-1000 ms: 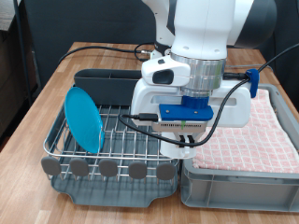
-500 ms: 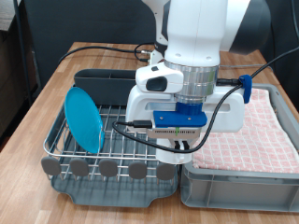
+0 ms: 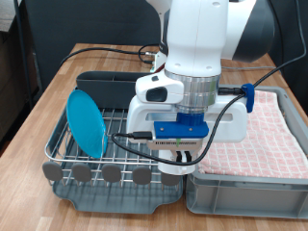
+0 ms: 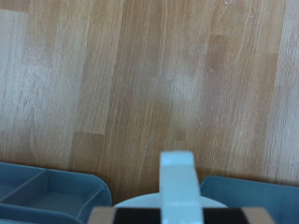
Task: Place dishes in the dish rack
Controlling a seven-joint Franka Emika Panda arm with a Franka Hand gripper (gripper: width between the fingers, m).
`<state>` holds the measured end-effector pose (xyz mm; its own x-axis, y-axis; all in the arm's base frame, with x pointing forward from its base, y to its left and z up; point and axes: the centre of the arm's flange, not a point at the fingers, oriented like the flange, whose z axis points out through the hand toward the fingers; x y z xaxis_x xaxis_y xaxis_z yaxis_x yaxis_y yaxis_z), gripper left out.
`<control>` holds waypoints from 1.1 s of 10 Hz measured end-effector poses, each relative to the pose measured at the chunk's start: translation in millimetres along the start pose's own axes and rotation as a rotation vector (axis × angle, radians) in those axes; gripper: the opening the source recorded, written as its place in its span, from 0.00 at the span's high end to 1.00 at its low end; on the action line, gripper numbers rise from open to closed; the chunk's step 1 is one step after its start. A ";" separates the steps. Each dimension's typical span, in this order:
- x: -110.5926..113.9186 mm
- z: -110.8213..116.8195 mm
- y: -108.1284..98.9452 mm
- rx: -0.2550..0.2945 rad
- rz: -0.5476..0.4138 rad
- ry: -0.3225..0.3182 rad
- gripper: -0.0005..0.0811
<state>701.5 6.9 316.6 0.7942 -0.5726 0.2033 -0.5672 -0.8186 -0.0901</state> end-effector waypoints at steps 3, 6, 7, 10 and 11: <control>-0.3 11.6 3.3 -0.008 -0.003 -0.013 0.91; 1.2 23.8 7.6 -0.012 -0.011 -0.022 0.91; 2.1 27.5 8.1 -0.009 -0.010 -0.022 0.91; 5.1 37.7 9.9 -0.001 -0.006 -0.030 0.91; 5.6 40.6 10.4 0.001 -0.004 -0.034 0.91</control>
<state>708.9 -6.6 277.3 0.8036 -0.5701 0.1709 -0.5635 -0.8212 -0.0901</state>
